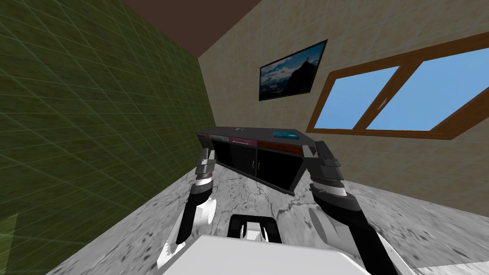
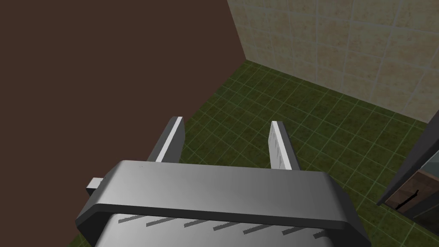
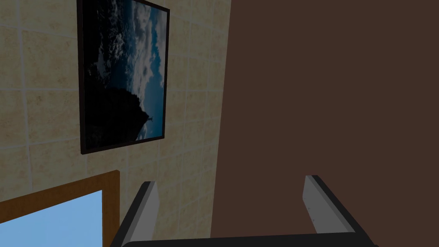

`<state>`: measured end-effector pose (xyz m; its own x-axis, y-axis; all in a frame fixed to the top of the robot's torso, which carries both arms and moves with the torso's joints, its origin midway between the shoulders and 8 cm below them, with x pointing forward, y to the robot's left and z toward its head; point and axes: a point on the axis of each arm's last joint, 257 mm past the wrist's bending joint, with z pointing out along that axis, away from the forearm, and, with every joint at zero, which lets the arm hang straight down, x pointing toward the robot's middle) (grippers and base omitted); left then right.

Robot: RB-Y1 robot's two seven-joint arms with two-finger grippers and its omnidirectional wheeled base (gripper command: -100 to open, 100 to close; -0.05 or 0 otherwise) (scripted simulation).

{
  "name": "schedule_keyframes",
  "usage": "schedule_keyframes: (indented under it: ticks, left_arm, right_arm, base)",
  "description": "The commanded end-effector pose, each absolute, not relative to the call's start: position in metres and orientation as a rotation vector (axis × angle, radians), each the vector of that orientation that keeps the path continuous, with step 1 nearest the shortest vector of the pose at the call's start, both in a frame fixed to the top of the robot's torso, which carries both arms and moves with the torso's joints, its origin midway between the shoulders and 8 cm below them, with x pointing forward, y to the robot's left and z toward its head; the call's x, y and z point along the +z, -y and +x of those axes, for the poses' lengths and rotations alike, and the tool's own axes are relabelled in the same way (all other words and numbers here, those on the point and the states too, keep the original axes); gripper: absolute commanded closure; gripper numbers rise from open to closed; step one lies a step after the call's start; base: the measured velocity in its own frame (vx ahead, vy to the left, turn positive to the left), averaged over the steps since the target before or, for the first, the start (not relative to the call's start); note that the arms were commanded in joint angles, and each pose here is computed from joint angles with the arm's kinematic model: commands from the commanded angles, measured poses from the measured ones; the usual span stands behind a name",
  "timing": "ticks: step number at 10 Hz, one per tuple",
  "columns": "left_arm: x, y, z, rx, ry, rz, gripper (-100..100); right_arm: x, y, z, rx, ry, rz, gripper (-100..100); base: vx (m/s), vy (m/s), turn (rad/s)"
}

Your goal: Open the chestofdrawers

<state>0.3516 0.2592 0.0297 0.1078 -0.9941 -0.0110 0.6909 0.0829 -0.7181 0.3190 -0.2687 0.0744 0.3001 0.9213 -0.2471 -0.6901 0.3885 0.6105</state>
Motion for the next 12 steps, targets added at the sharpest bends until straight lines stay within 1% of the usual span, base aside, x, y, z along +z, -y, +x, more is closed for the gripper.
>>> schedule_keyframes:
  ticks: [1,2,3,7,12]
  left_arm:
    - [0.030,-0.259,0.352,-1.373,-0.592,-0.642,0]
    - [0.030,-0.259,0.352,-1.373,-0.592,-0.642,0]
    - [0.024,-0.256,0.355,-1.377,-0.627,-0.629,-100]
    - [-0.005,-0.255,0.369,-1.392,-0.724,-0.631,-100]
    - [-0.061,-0.269,0.392,-1.408,-0.807,-0.727,-100]
  right_arm:
    - [0.074,0.269,0.319,1.114,-0.626,0.431,0]
    - [0.074,0.269,0.319,1.114,-0.626,0.431,0]
    - [0.074,0.269,0.319,1.114,-0.626,0.431,0]
    - [0.074,0.269,0.319,1.114,-0.626,0.431,0]
    - [0.074,0.269,0.319,1.114,-0.626,0.431,0]
  base:
    - [0.000,0.000,0.000]
    - [0.000,0.000,0.000]
    - [0.013,-0.008,-0.024]
    - [0.035,-0.029,-0.052]
    - [0.073,-0.057,-0.087]
